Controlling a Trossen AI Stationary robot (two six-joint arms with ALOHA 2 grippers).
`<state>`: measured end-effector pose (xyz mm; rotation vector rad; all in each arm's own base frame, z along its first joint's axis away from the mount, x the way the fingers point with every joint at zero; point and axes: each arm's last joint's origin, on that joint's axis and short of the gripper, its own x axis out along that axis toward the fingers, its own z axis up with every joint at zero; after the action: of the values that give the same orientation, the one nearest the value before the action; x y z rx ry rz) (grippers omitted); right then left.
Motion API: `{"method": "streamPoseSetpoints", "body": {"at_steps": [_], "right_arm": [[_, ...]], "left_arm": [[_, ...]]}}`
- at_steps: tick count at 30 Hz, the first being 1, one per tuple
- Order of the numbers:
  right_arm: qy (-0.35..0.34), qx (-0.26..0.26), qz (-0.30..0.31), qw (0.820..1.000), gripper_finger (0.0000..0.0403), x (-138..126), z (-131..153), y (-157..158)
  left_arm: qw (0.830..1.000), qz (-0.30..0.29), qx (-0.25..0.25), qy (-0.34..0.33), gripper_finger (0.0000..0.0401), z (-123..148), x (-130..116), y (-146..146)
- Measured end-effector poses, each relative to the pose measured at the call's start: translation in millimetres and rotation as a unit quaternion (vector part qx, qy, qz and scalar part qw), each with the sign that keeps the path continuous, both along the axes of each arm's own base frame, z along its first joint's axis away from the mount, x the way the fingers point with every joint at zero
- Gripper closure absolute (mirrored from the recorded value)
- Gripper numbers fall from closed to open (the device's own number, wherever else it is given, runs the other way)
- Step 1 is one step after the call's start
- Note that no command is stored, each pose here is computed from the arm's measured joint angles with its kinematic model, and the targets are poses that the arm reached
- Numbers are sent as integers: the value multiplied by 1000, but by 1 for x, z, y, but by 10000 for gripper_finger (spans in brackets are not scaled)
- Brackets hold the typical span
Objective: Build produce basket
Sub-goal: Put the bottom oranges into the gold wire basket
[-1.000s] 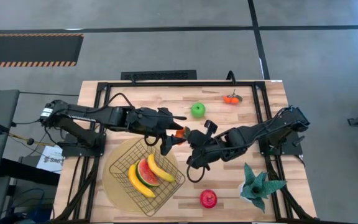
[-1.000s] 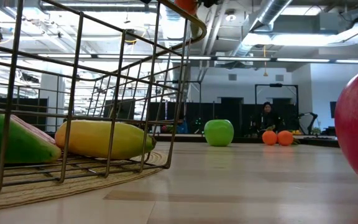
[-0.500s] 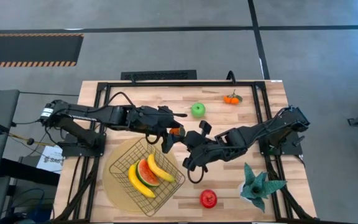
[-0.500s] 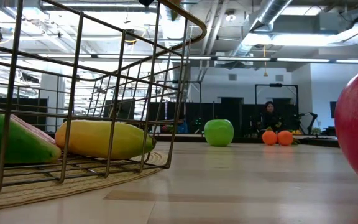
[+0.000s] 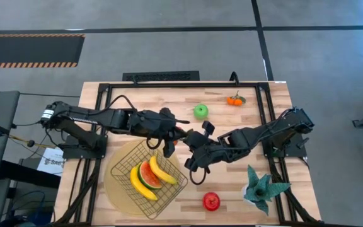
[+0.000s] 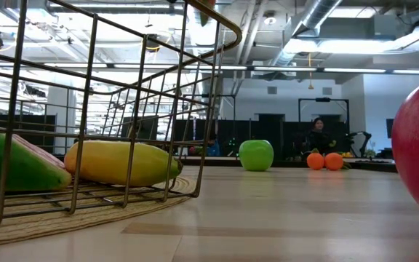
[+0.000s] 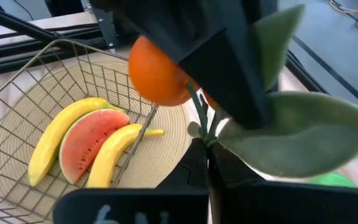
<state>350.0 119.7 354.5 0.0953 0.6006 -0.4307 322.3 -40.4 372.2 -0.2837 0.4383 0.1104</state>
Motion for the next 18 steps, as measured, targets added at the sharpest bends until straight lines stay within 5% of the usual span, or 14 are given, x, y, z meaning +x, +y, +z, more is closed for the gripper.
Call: {"method": "streamPoseSetpoints", "body": {"at_steps": [8,18], "right_arm": [[1,10,20,1000,394,-3,1,9],[-23,54,61,996,285,-7,33,14]], "left_arm": [[1000,17,12,2,401,-1,0,0],[1000,27,15,-1,401,0,0,1]]}}
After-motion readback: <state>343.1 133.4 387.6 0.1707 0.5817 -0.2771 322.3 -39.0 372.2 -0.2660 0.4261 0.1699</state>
